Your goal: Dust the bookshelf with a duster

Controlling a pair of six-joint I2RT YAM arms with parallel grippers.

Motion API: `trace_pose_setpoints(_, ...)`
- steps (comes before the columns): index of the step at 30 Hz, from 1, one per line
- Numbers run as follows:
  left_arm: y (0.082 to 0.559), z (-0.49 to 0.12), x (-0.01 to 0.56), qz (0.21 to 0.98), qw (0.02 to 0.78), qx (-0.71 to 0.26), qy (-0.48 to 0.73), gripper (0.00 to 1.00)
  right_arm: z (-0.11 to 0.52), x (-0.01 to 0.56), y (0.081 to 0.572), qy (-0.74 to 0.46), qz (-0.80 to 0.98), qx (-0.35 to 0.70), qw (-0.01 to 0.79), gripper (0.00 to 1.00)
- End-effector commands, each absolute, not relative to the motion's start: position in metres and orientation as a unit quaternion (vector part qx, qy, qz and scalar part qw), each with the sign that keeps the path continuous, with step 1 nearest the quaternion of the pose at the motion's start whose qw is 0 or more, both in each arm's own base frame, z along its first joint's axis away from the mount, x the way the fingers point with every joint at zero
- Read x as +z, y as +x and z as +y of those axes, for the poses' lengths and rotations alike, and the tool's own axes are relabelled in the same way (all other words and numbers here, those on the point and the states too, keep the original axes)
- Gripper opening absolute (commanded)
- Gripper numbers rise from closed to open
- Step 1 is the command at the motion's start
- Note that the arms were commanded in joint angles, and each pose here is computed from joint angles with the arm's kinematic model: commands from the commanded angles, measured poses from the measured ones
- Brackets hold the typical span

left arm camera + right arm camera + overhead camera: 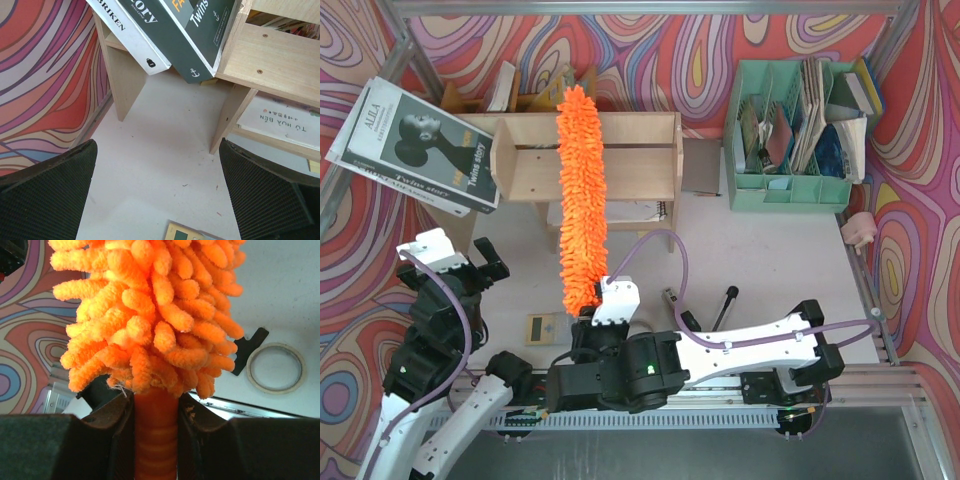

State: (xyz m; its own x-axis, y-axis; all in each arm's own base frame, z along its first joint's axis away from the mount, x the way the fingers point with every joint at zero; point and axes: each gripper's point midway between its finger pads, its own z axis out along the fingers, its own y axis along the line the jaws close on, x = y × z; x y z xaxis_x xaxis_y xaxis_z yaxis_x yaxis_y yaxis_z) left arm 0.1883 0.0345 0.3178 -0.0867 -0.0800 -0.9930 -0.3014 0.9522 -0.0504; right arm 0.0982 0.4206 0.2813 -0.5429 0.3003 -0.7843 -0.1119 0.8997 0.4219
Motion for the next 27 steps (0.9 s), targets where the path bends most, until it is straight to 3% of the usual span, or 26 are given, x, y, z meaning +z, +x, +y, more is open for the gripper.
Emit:
trace_pose_setpoints(1, 0.187, 0.036, 0.319, 0.727, 0.668, 0.078, -0.137, 0.99, 0.428, 0.289, 0.108, 0.028, 0.83, 0.21, 0.515, 0.0)
trace_pose_setpoints(7, 0.187, 0.036, 0.319, 0.728, 0.667, 0.079, -0.137, 0.99, 0.466, 0.278, 0.096, -0.05, 0.837, 0.234, 0.493, 0.0)
trace_pose_setpoints(16, 0.185, 0.037, 0.319, 0.727, 0.668, 0.08, -0.14, 0.98, 0.479, 0.242, 0.111, -0.059, 0.872, 0.242, 0.421, 0.0)
trace_pose_setpoints(27, 0.185, 0.037, 0.32, 0.726, 0.669, 0.079, -0.14, 0.98, 0.479, 0.224, 0.122, -0.05, 0.891, 0.231, 0.388, 0.0)
